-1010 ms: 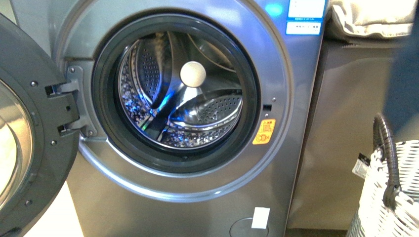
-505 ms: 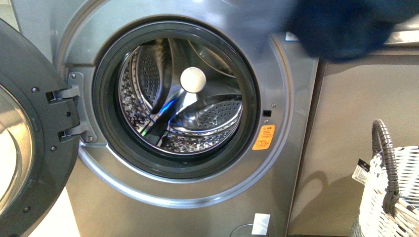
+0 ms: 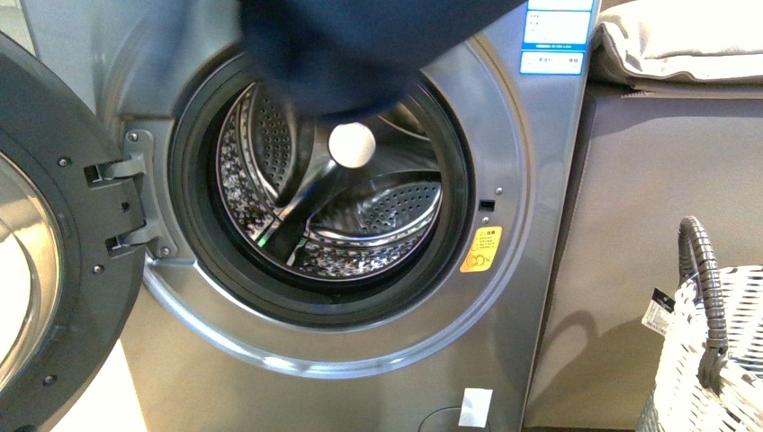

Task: Put clothes into washing machine

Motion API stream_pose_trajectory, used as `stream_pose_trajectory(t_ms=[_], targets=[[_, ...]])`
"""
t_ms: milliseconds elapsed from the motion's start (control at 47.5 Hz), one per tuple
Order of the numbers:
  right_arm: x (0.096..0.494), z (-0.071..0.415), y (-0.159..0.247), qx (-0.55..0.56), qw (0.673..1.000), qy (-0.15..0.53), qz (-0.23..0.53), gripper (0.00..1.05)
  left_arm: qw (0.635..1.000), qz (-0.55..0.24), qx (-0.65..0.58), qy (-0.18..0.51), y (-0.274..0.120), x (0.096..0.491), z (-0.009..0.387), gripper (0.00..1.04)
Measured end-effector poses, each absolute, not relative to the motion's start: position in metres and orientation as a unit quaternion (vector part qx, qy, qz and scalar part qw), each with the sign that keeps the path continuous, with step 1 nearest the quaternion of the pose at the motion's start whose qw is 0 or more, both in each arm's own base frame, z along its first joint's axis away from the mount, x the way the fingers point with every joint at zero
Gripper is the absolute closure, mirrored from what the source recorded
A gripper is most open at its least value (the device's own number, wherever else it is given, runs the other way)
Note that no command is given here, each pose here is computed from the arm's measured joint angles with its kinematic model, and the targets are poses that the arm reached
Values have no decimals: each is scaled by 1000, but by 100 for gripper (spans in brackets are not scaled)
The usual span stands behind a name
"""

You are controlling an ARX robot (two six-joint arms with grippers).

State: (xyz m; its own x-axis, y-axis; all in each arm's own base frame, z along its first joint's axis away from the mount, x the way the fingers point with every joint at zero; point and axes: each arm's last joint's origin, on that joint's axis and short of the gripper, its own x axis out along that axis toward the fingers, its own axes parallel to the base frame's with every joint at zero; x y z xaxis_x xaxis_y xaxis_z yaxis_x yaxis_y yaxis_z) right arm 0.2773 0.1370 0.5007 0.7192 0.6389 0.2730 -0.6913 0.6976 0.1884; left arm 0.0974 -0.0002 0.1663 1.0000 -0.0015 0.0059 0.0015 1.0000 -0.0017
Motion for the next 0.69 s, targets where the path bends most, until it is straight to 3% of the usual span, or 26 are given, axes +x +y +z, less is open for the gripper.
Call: stream_pose_trajectory(t_ms=[316,421,694], targets=[[277,501,137,137,917,-96,362,100,1000,-6,-3,-2,0,97,166,6],[277,501,138,137,917,-96,363,100,985,-124,-114,31,5,103,168,6],[277,501,138,137,916,-96,365,100,968,-207,-129,-51,30,160,258,6]])
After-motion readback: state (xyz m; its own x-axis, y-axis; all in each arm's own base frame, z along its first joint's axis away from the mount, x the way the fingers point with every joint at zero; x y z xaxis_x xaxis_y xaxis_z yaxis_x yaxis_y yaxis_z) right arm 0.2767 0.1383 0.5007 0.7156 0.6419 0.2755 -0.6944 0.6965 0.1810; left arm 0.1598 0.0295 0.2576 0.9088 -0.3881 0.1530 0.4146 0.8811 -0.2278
